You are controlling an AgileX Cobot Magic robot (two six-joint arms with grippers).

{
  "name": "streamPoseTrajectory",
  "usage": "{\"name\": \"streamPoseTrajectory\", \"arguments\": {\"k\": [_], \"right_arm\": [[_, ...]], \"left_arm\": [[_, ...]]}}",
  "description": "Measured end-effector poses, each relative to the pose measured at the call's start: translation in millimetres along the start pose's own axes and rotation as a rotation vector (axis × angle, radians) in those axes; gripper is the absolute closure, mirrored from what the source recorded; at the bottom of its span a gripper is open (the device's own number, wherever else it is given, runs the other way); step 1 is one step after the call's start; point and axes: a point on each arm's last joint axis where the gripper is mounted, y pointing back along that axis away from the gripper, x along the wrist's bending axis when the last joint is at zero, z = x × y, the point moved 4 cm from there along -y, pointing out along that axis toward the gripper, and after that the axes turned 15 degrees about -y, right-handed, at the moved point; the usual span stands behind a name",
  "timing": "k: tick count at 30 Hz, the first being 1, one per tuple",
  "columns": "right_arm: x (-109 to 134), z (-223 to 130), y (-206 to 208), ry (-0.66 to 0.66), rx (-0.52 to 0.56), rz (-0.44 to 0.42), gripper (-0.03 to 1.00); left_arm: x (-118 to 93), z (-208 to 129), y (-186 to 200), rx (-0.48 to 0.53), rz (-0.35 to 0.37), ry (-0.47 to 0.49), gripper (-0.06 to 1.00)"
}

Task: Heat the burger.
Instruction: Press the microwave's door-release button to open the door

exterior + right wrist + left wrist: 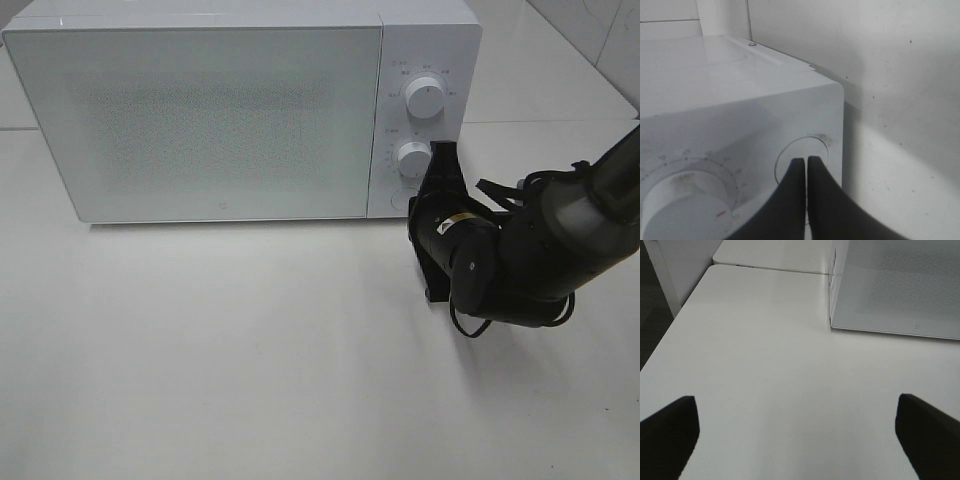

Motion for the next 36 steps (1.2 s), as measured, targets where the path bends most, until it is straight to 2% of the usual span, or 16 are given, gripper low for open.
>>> {"name": "streamPoseTrajectory", "arguments": {"k": [8,16,20,36], "right_arm": [[5.3,-2.6,-6.9,-0.018,0.002,-0.001,0.97],[-3.7,-5.5,-16.7,-0.025,0.011,-0.019,0.97],[0.7,-5.2,-18.1,-0.025,0.009,0.027,0.97],[3.3,-8.5,-21.4,-0.038,0.010,0.051,0.97]], "left_arm": [[0.0,0.0,0.0,0.000,0.000,0.000,-0.04],[0.0,0.0,0.0,0.000,0.000,0.000,-0.04],[0.0,0.0,0.0,0.000,0.000,0.000,-0.04],[0.0,0.0,0.0,0.000,0.000,0.000,-0.04]]}}
